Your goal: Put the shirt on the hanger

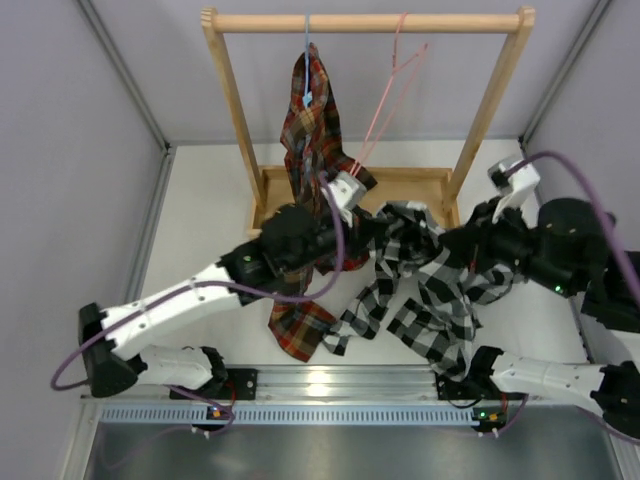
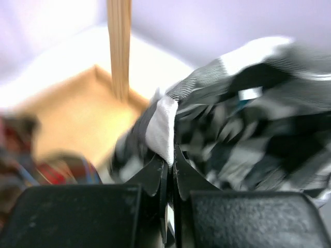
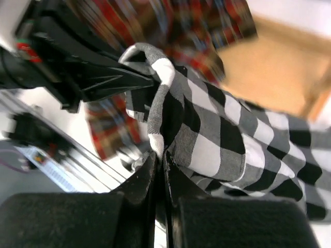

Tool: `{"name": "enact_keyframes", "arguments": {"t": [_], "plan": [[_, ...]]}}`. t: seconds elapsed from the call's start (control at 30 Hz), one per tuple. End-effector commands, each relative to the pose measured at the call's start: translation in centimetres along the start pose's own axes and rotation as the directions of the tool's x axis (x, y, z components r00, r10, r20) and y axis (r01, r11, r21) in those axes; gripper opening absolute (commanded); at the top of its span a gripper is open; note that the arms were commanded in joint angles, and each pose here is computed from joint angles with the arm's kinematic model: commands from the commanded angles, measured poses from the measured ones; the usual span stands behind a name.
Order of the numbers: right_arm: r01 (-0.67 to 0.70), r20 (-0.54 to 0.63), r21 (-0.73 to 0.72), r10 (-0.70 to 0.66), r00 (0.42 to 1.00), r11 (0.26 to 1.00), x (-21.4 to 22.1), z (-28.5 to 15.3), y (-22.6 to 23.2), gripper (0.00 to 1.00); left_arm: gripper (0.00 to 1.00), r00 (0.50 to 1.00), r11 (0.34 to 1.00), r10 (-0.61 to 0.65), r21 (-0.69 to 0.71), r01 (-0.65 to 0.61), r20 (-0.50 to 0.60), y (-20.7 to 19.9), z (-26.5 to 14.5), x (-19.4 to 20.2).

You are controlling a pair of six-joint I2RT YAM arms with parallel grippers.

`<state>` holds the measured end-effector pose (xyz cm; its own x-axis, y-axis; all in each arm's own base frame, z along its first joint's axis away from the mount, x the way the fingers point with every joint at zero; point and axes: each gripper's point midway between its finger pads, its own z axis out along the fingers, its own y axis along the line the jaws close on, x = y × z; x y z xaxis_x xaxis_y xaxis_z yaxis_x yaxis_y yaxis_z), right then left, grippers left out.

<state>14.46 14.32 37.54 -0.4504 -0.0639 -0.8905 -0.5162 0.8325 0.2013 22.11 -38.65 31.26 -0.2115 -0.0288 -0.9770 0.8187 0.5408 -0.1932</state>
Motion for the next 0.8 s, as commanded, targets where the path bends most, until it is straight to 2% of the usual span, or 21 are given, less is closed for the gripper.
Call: {"name": "enact_keyframes", "arguments": {"t": [0.0, 0.03, 0.07, 0.13, 0.17, 0.23, 0.3, 0.33, 0.4, 0.43, 0.5, 0.53, 0.6, 0.63, 0.77], "plan": [[0.029, 0.248, -0.149, 0.01, 0.969, 0.988, -9.6, -3.5, 3.4, 0.0, 0.0, 0.953, 0.997, 0.071, 0.018, -0.08, 0.294, -2.3, -8.4, -15.7], [0.039, 0.326, -0.217, 0.035, 0.945, 0.975, -12.5, -6.2, 4.5, 0.0, 0.0, 0.936, 0.994, 0.082, 0.043, -0.103, 0.343, -3.0, -10.6, -18.1], [0.071, 0.305, -0.301, 0.025, 0.952, 0.951, -13.1, -5.8, 6.7, 0.0, 0.0, 0.904, 0.99, 0.084, 0.071, -0.124, 0.42, -4.2, -13.2, -22.2], [0.105, 0.36, -0.408, 0.054, 0.932, 0.907, -15.5, -8.6, 8.7, 0.0, 0.0, 0.899, 0.969, 0.106, 0.161, -0.19, 0.425, -6.2, -15.4, -23.8], [0.115, 0.333, -0.471, 0.055, 0.941, 0.874, -15.6, -8.4, 10.2, 0.0, 0.0, 0.875, 0.961, 0.1, 0.181, -0.208, 0.473, -7.1, -17.5, -26.3], [0.122, 0.337, -0.512, 0.068, 0.939, 0.85, -16.1, -9.2, 11.0, 0.0, 0.0, 0.888, 0.949, 0.096, 0.228, -0.217, 0.449, -8.0, -18.4, -26.4], [0.098, 0.341, -0.488, 0.086, 0.936, 0.867, -16.3, -9.1, 10.5, 0.0, 0.0, 0.901, 0.947, 0.077, 0.251, -0.199, 0.426, -8.3, -18.4, -26.3], [0.056, 0.322, -0.403, 0.084, 0.943, 0.913, -15.7, -7.2, 9.0, 0.0, 0.0, 0.92, 0.95, 0.073, 0.253, -0.182, 0.385, -8.1, -17.8, -25.3], [-0.001, 0.324, -0.312, 0.107, 0.94, 0.95, -14.9, -6.7, 6.9, 0.0, 0.0, 0.952, 0.953, 0.06, 0.266, -0.144, 0.301, -8.0, -15.7, -23.0], [-0.023, 0.278, -0.251, 0.094, 0.956, 0.968, -13.2, -4.9, 5.9, 0.0, 0.0, 0.972, 0.957, 0.053, 0.267, -0.115, 0.229, -7.7, -14.2, -20.6], [-0.071, 0.258, -0.133, 0.104, 0.96, 0.989, -11.6, -4.0, 3.5, 0.0, 0.0, 0.992, 0.96, 0.014, 0.275, -0.049, 0.124, -7.5, -11.7, -17.2], [-0.08, 0.212, -0.039, 0.086, 0.974, 0.996, -9.4, -2.7, 1.8, 0.0, 0.0, 0.999, 0.964, 0.001, 0.264, -0.012, 0.041, -7.0, -10.1, -14.0], [-0.108, 0.174, 0.063, 0.096, 0.98, 0.992, -7.0, -1.6, -0.2, 0.0, 0.0, 0.997, 0.974, -0.047, 0.218, 0.061, -0.065, -6.2, -7.8, -10.1], [-0.101, 0.126, 0.157, 0.082, 0.989, 0.982, -4.5, 0.0, -1.8, 0.0, 0.0, 0.99, 0.975, -0.057, 0.204, 0.083, -0.126, -5.8, -6.8, -7.7], [-0.166, 0.081, 0.359, 0.147, 0.986, 0.918, 1.8, 0.4, -6.5, 0.0, 0.0, 0.951, 0.981, -0.112, 0.118, 0.152, -0.288, -4.7, -2.8, -1.8]]}}
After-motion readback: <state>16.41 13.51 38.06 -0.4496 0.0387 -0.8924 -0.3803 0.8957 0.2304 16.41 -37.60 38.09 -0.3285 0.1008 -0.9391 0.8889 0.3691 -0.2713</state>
